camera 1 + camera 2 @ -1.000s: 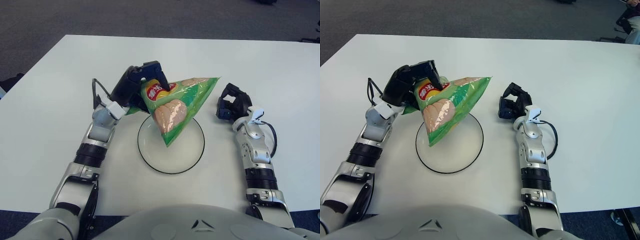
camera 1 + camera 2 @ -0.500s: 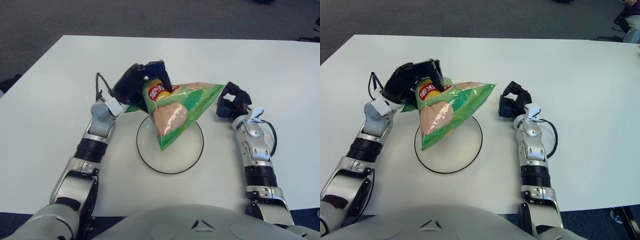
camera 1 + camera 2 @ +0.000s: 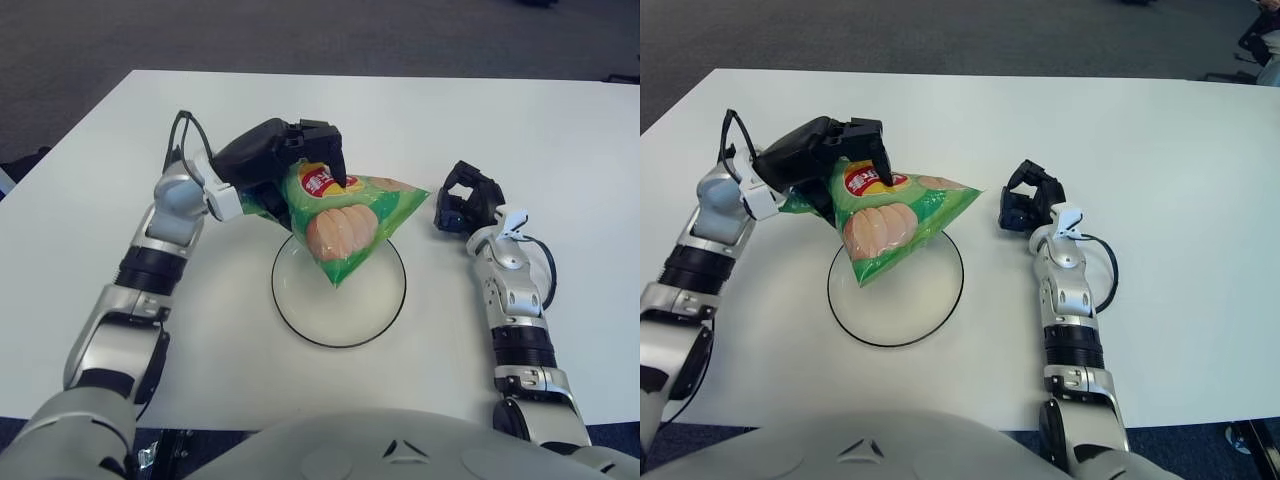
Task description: Put the snack into the plate.
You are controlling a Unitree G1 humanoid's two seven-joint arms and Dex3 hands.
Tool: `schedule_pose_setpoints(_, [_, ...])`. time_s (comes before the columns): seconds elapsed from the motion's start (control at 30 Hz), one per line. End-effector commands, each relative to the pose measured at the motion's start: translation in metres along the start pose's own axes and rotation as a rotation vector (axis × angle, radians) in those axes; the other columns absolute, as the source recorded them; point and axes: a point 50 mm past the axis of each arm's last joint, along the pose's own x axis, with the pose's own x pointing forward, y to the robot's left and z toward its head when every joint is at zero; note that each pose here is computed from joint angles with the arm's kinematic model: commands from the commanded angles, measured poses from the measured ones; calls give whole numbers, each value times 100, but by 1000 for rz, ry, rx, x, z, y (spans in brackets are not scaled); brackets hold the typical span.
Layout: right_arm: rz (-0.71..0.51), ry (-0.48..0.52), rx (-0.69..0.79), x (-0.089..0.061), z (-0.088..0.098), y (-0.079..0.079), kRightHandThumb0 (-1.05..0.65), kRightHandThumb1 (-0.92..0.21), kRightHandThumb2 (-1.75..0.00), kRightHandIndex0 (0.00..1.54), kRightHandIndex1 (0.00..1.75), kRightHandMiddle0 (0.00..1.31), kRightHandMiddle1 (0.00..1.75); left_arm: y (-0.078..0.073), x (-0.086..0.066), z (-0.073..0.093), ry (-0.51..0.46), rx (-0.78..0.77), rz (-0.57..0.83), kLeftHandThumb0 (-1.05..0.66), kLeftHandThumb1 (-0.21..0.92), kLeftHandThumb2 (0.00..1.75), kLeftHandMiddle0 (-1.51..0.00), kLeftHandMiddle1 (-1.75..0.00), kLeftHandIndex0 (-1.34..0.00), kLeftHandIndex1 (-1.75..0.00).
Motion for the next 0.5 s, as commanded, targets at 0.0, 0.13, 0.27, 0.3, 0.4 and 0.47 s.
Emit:
schedule_pose_setpoints(0.0, [-24,187,-27,-12,-36,-8,-52,-23,-143,130,175,69,175,5,1,0,13,33,-94,-76,66,75,-20,-123,-7,-134])
schedule_pose_setpoints(0.13, [-25,190,-36,-12,-36,-8,-52,-22,-143,130,175,69,175,8,1,2,18,46,-144,-79,64,76,-16,-109,-3,-131])
schedule_pose_setpoints(0.27, [-32,197,-50,-11,-36,-9,-52,-22,-143,130,175,69,175,10,1,3,14,58,-183,-80,64,77,-15,-98,-1,-130])
schedule_pose_setpoints(0.3, [-33,198,-51,-11,-36,-9,-52,-22,-143,130,175,69,175,10,1,3,15,55,-192,-80,63,77,-14,-94,-1,-130])
schedule_pose_setpoints(0.4, [-36,198,-50,-11,-37,-9,-52,-22,-143,130,175,69,175,10,2,3,15,48,-207,-80,63,77,-12,-89,0,-127])
schedule_pose_setpoints(0.47, [-38,198,-50,-11,-37,-9,-52,-22,-143,130,175,69,175,10,2,3,14,47,-216,-81,63,76,-10,-85,0,-124])
